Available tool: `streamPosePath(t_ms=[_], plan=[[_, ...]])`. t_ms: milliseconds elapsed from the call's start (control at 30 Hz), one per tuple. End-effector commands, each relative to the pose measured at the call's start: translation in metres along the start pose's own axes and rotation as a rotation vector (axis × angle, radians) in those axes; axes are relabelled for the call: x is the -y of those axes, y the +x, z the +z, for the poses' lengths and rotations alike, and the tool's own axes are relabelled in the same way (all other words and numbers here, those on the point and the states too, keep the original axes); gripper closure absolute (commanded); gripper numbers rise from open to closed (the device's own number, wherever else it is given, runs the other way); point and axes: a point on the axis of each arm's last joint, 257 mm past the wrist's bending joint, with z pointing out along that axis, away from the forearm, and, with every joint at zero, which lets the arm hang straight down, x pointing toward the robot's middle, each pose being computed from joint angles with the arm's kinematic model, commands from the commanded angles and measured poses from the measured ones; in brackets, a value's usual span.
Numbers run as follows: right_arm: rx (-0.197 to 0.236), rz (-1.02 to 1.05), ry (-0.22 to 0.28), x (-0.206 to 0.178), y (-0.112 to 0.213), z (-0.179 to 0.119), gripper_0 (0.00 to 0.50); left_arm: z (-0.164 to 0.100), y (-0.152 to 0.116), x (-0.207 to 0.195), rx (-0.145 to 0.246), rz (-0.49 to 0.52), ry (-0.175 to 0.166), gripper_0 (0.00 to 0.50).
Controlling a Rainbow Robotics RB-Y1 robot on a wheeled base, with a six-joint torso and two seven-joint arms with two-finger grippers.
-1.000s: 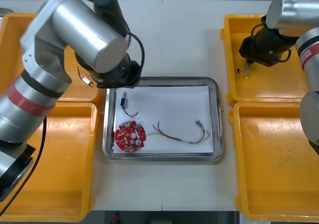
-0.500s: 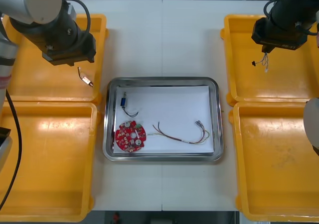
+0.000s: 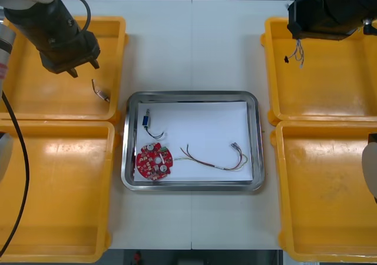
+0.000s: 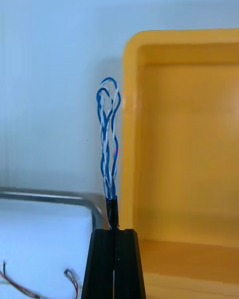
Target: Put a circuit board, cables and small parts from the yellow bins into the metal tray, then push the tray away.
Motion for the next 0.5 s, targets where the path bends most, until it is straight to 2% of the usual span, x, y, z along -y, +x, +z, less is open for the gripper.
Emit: streamPosePath(t_ms=[33, 167, 300, 500], plan=[[0.007, -0.278, 0.014, -0.006, 0.026, -0.011, 0.5, -0.031, -0.037, -0.001, 0.049, -0.176, 0.045, 0.0], [-0.03, -0.49, -0.019, -0.028, 0.055, -0.007, 0.5, -0.02, -0.038, -0.008, 0.03, -0.214, 0.039, 0.0], [-0.086, -0.71, -0.074, -0.054, 0.084, 0.003, 0.5, -0.007, -0.04, -0.012, 0.014, -0.254, 0.042, 0.0], [-0.044, -1.001, -0.139, -0.097, 0.098, 0.022, 0.5, 0.009, -0.04, -0.018, -0.015, -0.305, 0.044, 0.0]])
